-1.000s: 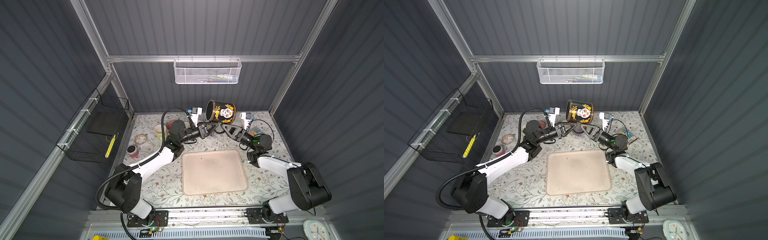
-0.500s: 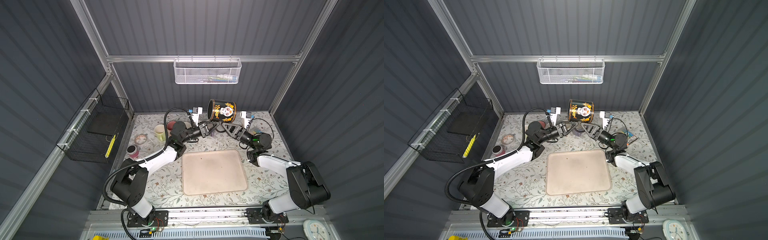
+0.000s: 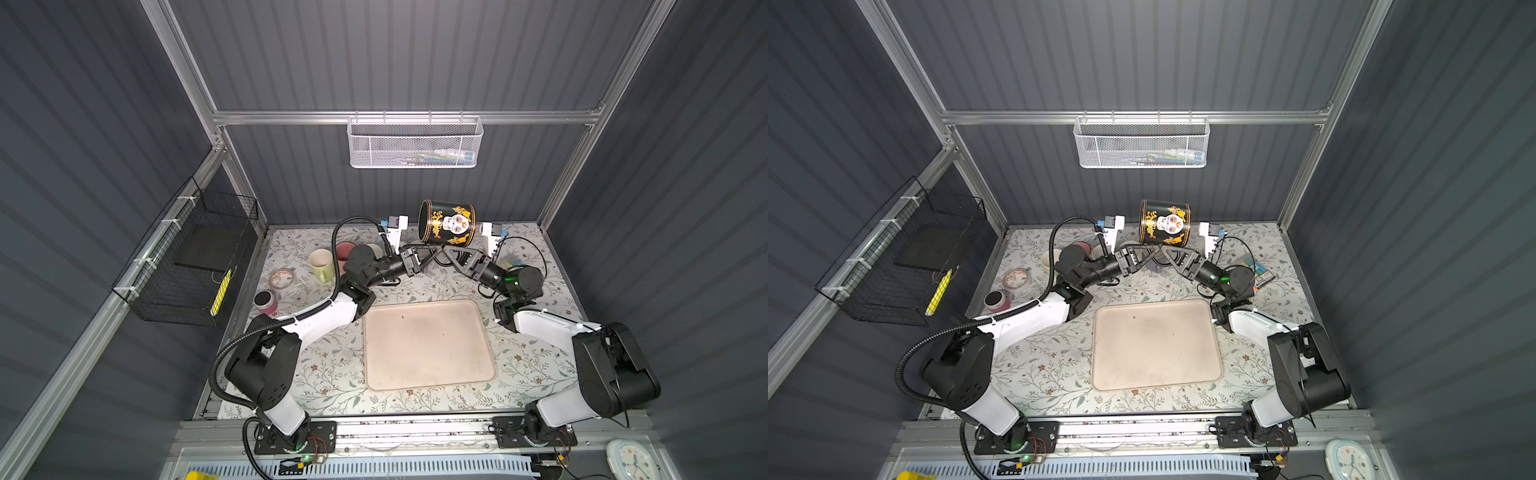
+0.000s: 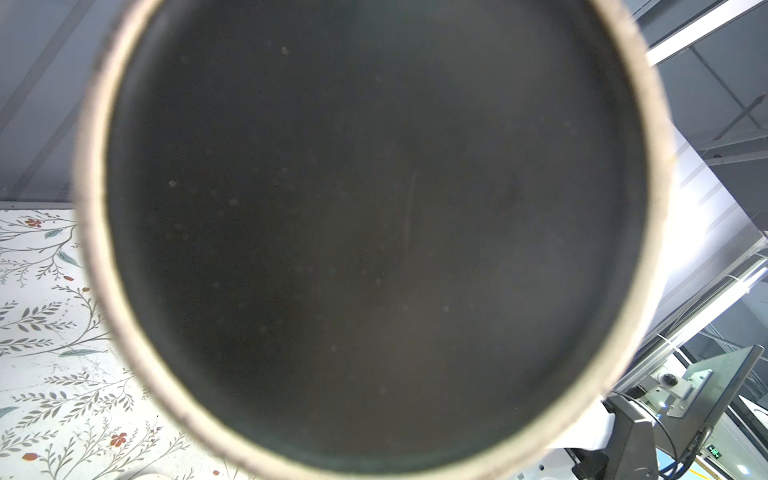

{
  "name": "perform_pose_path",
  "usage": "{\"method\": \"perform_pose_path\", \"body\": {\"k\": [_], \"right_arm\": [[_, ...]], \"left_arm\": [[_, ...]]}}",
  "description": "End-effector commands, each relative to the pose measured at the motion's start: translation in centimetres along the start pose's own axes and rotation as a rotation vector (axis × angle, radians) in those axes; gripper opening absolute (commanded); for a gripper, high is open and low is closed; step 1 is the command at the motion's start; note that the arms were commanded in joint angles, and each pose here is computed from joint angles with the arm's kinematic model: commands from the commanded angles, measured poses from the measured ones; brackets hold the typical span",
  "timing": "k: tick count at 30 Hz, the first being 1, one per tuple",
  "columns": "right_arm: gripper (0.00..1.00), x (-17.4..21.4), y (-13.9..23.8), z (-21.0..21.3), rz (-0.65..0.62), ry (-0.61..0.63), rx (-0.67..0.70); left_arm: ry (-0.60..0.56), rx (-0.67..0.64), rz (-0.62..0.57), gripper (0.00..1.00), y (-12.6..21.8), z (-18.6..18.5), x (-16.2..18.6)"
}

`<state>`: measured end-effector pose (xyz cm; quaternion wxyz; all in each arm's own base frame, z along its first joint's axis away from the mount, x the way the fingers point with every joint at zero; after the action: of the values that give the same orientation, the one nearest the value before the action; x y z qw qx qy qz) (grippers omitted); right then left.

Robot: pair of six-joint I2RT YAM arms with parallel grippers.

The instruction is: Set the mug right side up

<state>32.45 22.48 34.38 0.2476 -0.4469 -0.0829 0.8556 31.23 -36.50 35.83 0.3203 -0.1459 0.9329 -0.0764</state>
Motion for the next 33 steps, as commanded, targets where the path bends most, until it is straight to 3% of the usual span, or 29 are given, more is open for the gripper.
{"method": "perform_pose_path", "body": {"k": [1, 9, 16, 17, 22, 24, 33], "right_arm": [[0.25, -1.6, -0.4, 2.0, -0.039, 0.086, -0.059], [0.01, -1.7, -0.3, 2.9, -0.035, 0.113, -0.075], [0.00, -1.8, -0.2, 3.4, -0.032, 0.123, -0.086], [0.00, -1.8, -0.1, 3.4, -0.031, 0.125, -0.085], [0.00, -1.6, 0.1, 3.2, -0.025, 0.125, -0.067], [0.00, -1.6, 0.2, 3.2, -0.023, 0.126, -0.060], [0.00, -1.4, 1.0, 3.0, -0.017, 0.126, -0.019]], "left_arm": [[-0.093, 0.106, -0.022, 0.00, -0.2, -3.2, -0.6], [-0.077, 0.102, -0.017, 0.00, -0.1, -2.9, -0.3], [-0.062, 0.063, -0.011, 0.00, -0.1, -2.0, -0.1], [-0.065, 0.055, -0.011, 0.03, 0.0, -1.9, 0.0], [-0.079, 0.016, -0.011, 0.39, 0.5, -1.5, 0.3], [-0.088, 0.006, -0.015, 0.47, 0.7, -1.4, 0.3], [-0.125, -0.052, -0.015, 0.63, 1.5, -0.9, 0.6]]}}
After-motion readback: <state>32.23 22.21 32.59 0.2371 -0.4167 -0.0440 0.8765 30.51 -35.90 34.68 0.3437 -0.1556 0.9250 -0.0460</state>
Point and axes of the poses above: each gripper's point midway between its finger pads, its own y axis back along the fingers, its own z axis along the line the jaws close on, x = y × z, the point moved 1 cm from there along y, back along the fingers, and after that the axes turned 9 degrees about y, right-handed, at the moved point
